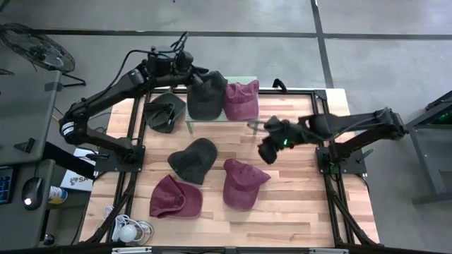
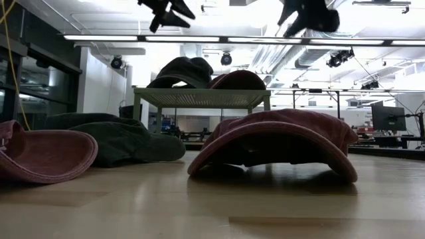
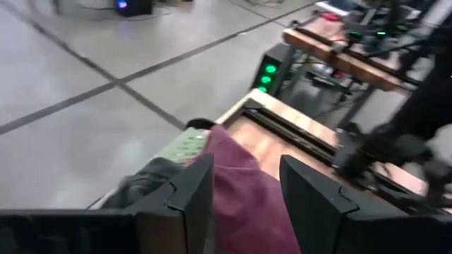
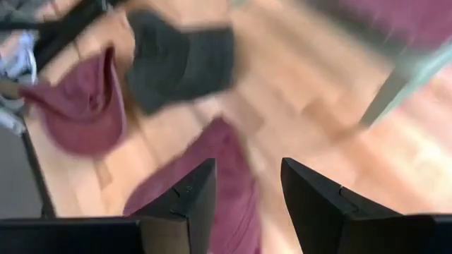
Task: Pick & Place hat
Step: Stack the right red cap on the red cap on the shelf
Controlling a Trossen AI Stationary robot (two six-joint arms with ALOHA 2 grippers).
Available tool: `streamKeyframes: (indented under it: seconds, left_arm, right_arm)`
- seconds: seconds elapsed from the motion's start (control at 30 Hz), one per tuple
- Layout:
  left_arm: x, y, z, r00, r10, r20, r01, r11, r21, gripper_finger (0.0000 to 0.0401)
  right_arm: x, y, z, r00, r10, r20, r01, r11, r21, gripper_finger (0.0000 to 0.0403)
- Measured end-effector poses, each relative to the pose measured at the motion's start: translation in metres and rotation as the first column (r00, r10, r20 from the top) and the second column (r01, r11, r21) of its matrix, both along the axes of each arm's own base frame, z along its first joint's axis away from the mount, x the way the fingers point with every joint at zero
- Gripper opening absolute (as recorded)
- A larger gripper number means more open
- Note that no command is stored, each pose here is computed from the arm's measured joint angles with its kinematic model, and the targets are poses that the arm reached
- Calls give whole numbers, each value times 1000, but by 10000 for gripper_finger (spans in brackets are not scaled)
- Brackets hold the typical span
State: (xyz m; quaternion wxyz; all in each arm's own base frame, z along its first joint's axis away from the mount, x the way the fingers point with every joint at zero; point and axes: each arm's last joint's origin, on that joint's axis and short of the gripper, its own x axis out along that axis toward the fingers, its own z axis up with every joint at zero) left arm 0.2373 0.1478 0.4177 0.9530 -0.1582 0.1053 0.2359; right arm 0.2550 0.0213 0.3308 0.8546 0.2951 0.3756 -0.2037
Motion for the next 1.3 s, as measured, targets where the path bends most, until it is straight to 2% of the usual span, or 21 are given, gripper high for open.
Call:
streamKeyframes:
  seconds: [0.27,0.4,0.6,0.67,0.87,1.0,1.13,1.3]
  left_arm:
    - [-3,-8,4,986,-165,35,166,985,-35,160]
    - [-3,-11,3,965,-258,44,260,964,-59,160]
    - [-3,-14,2,933,-357,54,360,930,-70,160]
    - [-3,-15,2,921,-386,59,390,918,-77,160]
    - [-3,-19,0,876,-478,66,482,868,-120,160]
    - [-6,-20,-2,872,-487,58,490,860,-147,160]
    - [-6,-22,-3,855,-515,63,518,840,-163,160]
    - [-6,-23,-2,837,-541,74,546,821,-168,160]
  right_arm:
    - [0,26,-57,998,-51,-22,55,964,259,152]
    - [1,29,-84,997,-78,20,68,945,320,152]
    - [-4,25,-121,975,-207,75,166,916,366,152]
    - [-5,24,-128,973,-203,112,150,920,363,152]
    - [-13,18,-147,992,-88,96,64,973,224,152]
    - [-14,10,-154,994,-17,106,-2,985,175,152]
    - [-9,1,-150,985,27,171,-62,977,203,152]
    - [-4,-9,-156,986,31,162,-71,966,249,152]
